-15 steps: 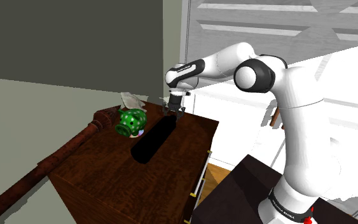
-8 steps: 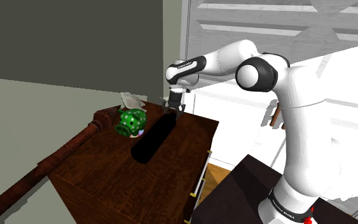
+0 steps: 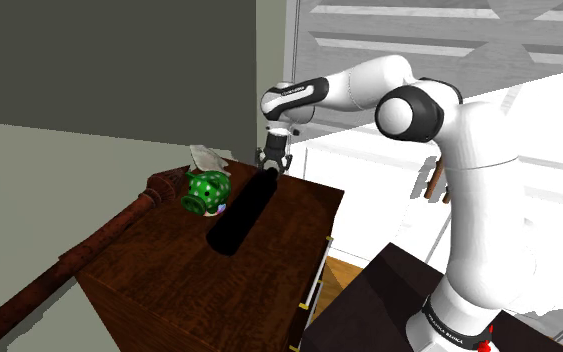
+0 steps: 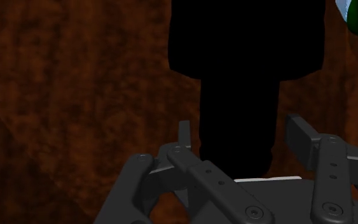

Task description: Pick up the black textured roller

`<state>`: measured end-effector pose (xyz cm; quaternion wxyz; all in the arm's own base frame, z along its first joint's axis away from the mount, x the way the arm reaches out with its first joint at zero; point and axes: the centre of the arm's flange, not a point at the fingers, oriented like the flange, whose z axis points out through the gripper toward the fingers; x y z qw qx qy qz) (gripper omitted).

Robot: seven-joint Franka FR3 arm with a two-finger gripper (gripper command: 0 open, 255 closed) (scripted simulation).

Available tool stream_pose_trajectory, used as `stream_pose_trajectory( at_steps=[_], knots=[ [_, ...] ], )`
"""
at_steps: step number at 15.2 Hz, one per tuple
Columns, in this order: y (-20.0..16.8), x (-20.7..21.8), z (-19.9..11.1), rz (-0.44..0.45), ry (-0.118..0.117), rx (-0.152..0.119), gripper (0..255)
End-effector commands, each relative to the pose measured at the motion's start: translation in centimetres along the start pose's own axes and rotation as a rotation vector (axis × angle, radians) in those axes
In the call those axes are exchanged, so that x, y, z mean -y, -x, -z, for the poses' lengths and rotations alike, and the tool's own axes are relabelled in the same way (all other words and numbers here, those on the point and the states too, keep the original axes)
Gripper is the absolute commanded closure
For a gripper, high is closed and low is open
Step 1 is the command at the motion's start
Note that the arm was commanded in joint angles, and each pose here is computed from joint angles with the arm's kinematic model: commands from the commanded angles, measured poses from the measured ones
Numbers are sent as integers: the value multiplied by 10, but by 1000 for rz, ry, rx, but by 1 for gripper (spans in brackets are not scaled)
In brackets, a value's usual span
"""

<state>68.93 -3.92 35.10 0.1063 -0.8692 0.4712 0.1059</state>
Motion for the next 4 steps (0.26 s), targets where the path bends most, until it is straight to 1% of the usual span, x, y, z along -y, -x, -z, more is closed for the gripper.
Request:
stream_pose_trajectory(
  at_steps=[1,2,4],
  knots=[
    [4,1,12,-1,-2,-2,255],
    [5,1,17,-1,-2,-2,255],
    [5,2,18,-1,-2,-2,255]
  ],
)
